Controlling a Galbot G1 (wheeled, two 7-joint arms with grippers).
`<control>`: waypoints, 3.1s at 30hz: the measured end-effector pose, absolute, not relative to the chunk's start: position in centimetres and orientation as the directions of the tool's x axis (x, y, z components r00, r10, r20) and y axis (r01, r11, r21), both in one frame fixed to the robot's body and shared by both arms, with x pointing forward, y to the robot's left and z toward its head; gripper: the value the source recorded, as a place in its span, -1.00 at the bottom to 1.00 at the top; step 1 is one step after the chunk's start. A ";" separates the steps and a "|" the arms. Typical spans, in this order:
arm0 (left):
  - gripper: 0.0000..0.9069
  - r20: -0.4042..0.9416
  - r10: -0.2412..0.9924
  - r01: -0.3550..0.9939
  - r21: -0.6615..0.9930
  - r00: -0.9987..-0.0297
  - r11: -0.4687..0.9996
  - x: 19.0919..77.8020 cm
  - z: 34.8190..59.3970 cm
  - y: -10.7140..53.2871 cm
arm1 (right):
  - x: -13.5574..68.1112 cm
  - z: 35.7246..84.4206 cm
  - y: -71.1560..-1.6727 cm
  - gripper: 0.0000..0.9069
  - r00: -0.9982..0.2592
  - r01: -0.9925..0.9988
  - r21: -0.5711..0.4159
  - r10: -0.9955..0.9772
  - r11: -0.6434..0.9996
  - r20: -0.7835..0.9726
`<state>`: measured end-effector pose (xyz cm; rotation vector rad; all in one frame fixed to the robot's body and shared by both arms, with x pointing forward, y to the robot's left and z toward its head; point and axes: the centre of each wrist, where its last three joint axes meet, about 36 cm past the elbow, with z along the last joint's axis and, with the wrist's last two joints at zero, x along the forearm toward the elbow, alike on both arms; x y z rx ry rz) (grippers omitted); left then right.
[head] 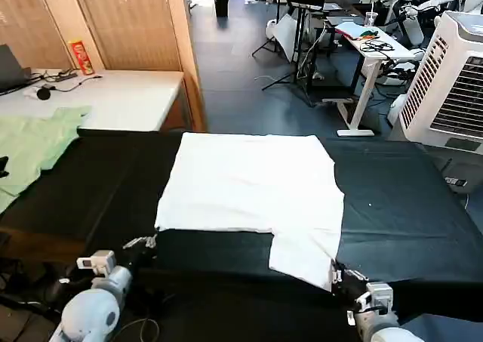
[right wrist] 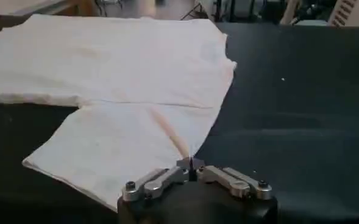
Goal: Fold and organize the clothes.
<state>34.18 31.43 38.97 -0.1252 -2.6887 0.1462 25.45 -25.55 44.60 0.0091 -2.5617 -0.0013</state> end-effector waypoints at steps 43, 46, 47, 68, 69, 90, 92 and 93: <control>-1.00 0.194 0.005 0.000 -0.026 -0.981 1.000 38.7 41.0 32.2 | 44.1 41.3 -29.5 -0.91 -0.950 -0.087 -0.018 -0.078 0.996 0.303; -1.00 0.189 -0.001 -0.004 -0.015 -0.982 1.000 40.4 40.7 32.3 | 45.9 41.1 -29.4 -0.89 -0.949 -0.095 -0.028 -0.082 0.995 0.304; -1.00 0.188 -0.002 -0.004 -0.010 -0.982 1.000 40.9 40.6 32.3 | 46.4 41.1 -29.4 -0.89 -0.950 -0.096 -0.031 -0.082 0.995 0.302; -1.00 0.228 0.012 0.024 0.051 -0.974 0.998 46.5 38.4 31.7 | 51.9 40.5 -29.2 -0.89 -0.947 -0.095 -0.050 -0.075 0.994 0.312; -1.00 0.230 0.011 0.023 0.051 -0.973 0.998 46.7 38.3 31.8 | 51.9 40.5 -29.2 -0.89 -0.947 -0.094 -0.049 -0.074 0.994 0.313; 0.94 0.253 -0.004 0.012 0.064 -0.968 0.998 47.2 38.1 32.6 | 42.9 41.9 -30.5 0.94 -0.919 -0.130 -0.016 -0.114 0.991 0.376; 0.94 0.266 0.001 0.013 0.044 -0.964 0.999 46.6 38.1 32.7 | 41.7 41.7 -30.2 0.94 -0.915 -0.140 -0.011 -0.125 0.990 0.383; 0.94 0.275 0.005 0.015 0.035 -0.961 0.999 46.3 38.1 32.7 | 41.1 41.4 -30.1 0.94 -0.911 -0.143 -0.009 -0.128 0.990 0.391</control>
